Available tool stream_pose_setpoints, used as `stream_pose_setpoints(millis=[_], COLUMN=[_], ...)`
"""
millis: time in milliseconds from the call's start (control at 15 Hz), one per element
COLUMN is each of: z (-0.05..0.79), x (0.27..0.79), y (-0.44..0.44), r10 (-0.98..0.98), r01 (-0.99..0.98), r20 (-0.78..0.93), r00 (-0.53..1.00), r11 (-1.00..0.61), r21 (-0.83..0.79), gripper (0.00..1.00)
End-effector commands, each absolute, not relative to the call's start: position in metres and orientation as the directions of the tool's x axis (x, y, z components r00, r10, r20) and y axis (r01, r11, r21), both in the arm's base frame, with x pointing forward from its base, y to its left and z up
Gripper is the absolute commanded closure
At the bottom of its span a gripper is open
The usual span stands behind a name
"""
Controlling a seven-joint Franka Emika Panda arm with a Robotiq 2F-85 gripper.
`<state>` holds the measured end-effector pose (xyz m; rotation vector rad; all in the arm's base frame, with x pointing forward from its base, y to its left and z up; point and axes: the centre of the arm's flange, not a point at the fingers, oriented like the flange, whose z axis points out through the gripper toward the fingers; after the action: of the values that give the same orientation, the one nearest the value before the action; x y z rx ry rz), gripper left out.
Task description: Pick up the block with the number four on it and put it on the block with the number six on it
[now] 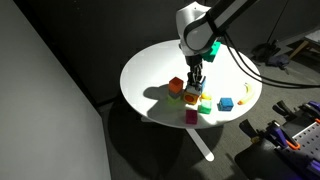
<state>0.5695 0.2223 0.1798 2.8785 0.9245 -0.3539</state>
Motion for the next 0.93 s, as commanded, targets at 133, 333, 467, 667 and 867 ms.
stream_pose_setpoints(millis=[133, 333, 467, 667, 867], z=[0.187, 0.190, 0.192, 0.195, 0.196], x=[0.566, 0.566, 0.567, 0.568, 0.568], y=[0.216, 0.215, 0.214, 0.213, 0.214], r10=[0.553, 0.549, 0.547, 0.544, 0.545], r01=[0.575, 0.568, 0.565, 0.559, 0.555], r20=[-0.235, -0.230, -0.227, -0.223, -0.220], r00=[0.799, 0.803, 0.806, 0.809, 0.809], r11=[-0.818, -0.823, -0.825, -0.829, -0.831], r21=[0.028, 0.019, 0.017, 0.005, -0.017], gripper=[0.00, 0.00, 0.01, 0.00, 0.00])
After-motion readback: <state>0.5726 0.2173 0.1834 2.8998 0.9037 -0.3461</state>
